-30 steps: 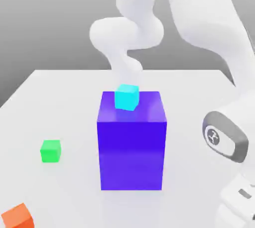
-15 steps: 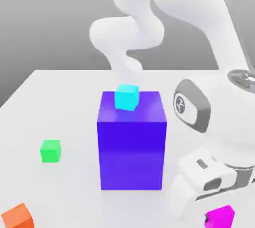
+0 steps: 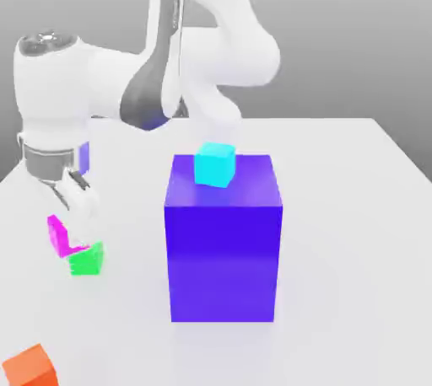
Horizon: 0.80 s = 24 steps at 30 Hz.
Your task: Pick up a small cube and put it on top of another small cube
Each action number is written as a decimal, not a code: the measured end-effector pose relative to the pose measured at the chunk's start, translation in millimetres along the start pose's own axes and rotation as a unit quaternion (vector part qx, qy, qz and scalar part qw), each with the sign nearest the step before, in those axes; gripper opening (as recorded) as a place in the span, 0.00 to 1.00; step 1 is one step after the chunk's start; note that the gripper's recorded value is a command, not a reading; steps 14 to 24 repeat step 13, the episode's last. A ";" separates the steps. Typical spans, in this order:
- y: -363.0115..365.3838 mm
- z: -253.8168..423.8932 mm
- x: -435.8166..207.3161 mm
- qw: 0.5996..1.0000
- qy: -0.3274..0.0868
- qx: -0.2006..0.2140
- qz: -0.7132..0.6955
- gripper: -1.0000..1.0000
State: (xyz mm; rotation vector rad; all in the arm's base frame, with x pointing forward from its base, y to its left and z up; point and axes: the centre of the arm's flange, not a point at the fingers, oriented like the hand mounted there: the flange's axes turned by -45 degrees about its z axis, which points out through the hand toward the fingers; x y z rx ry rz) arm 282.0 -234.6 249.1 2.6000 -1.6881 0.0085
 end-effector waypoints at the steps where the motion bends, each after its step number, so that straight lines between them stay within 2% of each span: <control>1: 19.8 2.6 -4.6 0.999 -0.007 0.007 0.040 0.00; 10: 34.1 64.9 -11.6 0.997 -0.015 0.017 0.078 0.00; 11: 34.4 70.2 -12.5 0.997 -0.015 0.016 0.078 1.00; 24: 34.4 70.2 -12.5 0.997 -0.015 0.016 0.078 1.00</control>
